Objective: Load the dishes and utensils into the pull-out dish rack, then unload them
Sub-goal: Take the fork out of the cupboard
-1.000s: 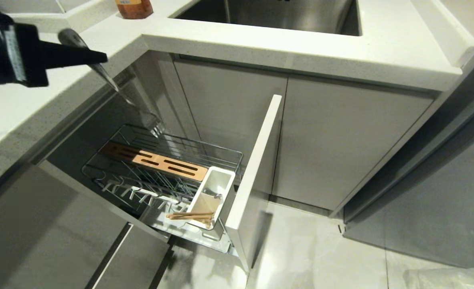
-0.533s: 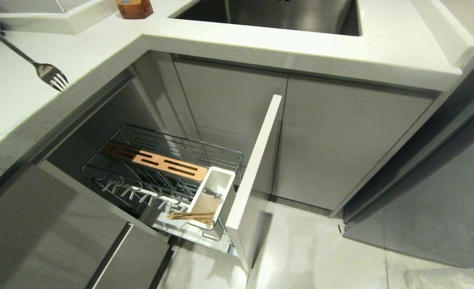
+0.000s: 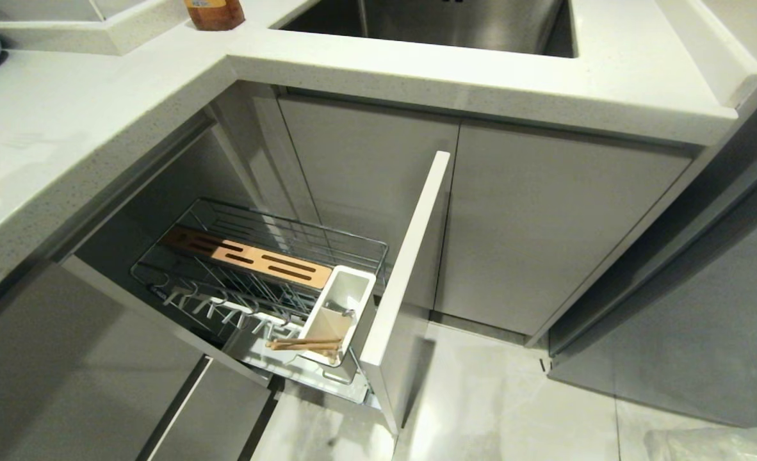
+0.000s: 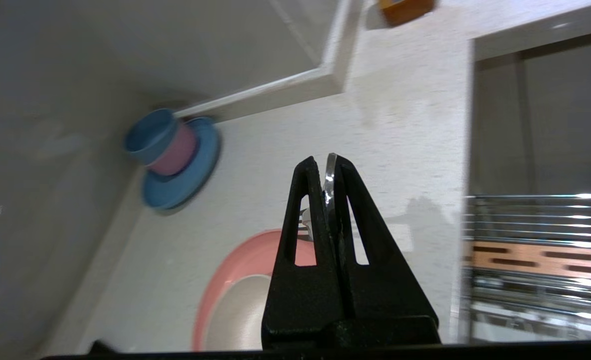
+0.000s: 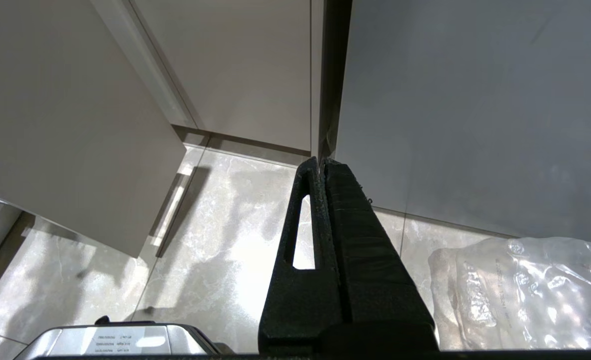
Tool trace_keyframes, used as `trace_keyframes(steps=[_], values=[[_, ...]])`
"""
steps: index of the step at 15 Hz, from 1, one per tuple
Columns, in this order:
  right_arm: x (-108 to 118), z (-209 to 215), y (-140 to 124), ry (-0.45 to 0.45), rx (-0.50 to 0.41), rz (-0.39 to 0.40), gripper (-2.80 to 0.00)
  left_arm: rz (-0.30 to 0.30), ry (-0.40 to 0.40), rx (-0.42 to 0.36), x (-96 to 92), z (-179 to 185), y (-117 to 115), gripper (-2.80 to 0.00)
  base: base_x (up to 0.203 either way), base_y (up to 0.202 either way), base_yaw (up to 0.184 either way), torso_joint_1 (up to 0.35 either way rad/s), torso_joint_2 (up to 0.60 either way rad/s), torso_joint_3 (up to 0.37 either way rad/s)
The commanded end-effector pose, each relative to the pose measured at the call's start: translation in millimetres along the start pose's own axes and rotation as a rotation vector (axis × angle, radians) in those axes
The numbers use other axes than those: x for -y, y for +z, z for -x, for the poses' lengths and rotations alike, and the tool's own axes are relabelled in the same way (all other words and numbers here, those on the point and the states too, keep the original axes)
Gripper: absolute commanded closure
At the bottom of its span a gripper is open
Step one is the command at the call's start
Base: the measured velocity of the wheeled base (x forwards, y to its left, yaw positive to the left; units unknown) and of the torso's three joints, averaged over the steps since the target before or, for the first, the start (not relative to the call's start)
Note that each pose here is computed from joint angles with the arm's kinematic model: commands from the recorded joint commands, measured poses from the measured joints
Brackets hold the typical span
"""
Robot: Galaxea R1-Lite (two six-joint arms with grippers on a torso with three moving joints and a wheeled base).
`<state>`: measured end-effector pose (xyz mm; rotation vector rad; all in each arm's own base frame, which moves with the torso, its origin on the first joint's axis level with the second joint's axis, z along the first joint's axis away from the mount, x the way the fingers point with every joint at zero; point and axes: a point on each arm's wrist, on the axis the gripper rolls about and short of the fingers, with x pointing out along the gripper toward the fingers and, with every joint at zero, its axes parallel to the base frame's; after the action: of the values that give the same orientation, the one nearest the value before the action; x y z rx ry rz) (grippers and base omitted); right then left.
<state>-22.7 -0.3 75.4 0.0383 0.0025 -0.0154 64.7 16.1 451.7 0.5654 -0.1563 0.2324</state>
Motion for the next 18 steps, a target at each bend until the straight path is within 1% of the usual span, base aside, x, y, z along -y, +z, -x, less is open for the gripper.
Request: trace_keyframes(steps=[1,5,6,9,10,12,15,18], values=[[0.0,-0.1,-0.4,-0.001,-0.001,0.0,0.0,-0.016,0.032,-0.041,-4.5,-16.4,-3.5,0.0,0.0,0.0,0.0,0.0,0.0,0.0],[0.1,-0.2,-0.7,0.001,-0.002,0.0,0.0,-0.027,0.08,-0.111,-16.3,-58.7,-13.2,0.0,0.0,0.0,0.0,0.0,0.0,0.0],[0.1,-0.1,-0.5,0.001,-0.001,0.0,0.0,-0.027,0.094,-0.139,-18.9,-71.0,-18.5,0.0,0.0,0.0,0.0,0.0,0.0,0.0],[0.1,-0.2,-0.9,-0.001,-0.003,0.0,0.0,-0.031,0.163,-0.204,-24.6,-100.7,-29.3,0.0,0.0,0.0,0.0,0.0,0.0,0.0],[0.0,-0.1,-0.5,0.0,-0.002,0.0,0.0,-0.035,0.202,-0.231,-25.9,-107.6,-32.8,0.0,0.0,0.0,0.0,0.0,0.0,0.0],[0.0,-0.2,-0.8,0.0,-0.003,0.0,0.0,-0.036,0.217,-0.257,-25.6,-118.5,-40.0,0.0,0.0,0.0,0.0,0.0,0.0,0.0],[0.1,-0.2,-0.9,0.001,-0.003,0.0,0.0,-0.041,0.274,-0.331,-24.6,-127.6,-49.2,0.0,0.0,0.0,0.0,0.0,0.0,0.0],[0.0,-0.2,-0.8,0.0,-0.002,0.0,0.0,-0.054,0.3,-0.366,-23.2,-131.1,-52.9,0.0,0.0,0.0,0.0,0.0,0.0,0.0]])
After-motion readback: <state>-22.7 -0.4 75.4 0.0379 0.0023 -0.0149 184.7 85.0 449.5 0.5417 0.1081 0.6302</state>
